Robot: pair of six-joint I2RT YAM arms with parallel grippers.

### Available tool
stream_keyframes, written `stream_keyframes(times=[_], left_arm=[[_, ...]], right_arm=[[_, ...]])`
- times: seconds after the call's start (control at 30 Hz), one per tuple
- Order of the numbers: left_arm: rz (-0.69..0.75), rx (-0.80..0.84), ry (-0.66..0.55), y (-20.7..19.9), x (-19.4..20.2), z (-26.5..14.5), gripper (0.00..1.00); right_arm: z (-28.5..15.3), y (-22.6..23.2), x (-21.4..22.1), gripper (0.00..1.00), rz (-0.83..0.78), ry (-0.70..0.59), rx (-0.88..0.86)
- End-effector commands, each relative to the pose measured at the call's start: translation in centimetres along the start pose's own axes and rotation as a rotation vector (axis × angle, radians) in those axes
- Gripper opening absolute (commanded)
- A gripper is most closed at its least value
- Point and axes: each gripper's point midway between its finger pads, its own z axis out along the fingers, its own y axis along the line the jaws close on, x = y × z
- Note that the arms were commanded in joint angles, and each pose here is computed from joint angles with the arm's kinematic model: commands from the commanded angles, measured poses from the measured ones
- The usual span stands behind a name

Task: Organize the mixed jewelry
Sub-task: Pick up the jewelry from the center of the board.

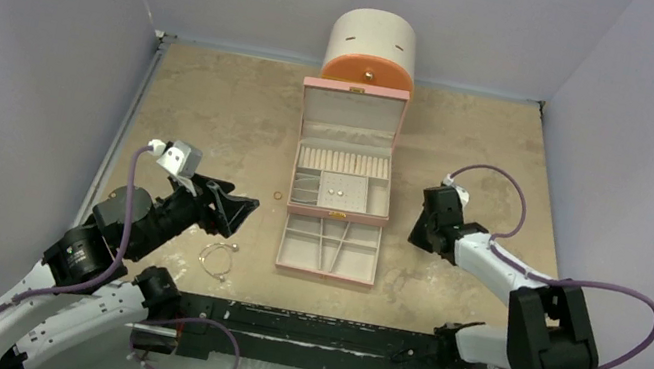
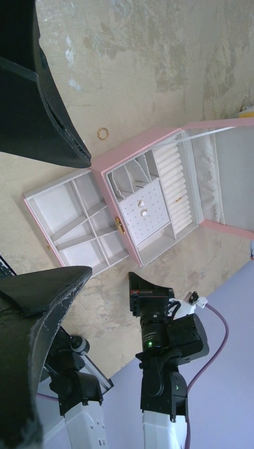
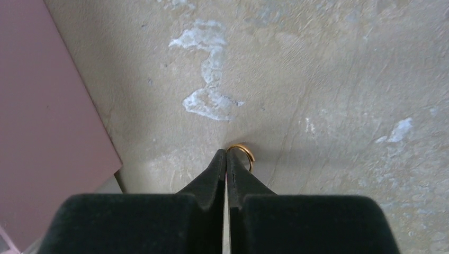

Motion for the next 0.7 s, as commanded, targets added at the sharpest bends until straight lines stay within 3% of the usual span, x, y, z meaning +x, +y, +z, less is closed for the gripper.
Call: stream_keyframes(times=[0.0,0.37,0.67], left_arm=[[0.007,0.02,-0.029,-0.4,-0.7,-0.1,0.68],[0.003,0.018,-0.029,-0.4,-0.7,0.0,0.68],[-0.001,0.001,0.001,-0.3,-0.5,0.6,0.68]], right_arm=[[-0.8,0.8,1.1,0.0,0.007,0.02,-0.04],[-6.2,6.6,-1.8,0.0,-0.028,-0.112,-0.224],[-14.6,14.9,-2.4,0.0,-0.307,-0.27,-0.706]])
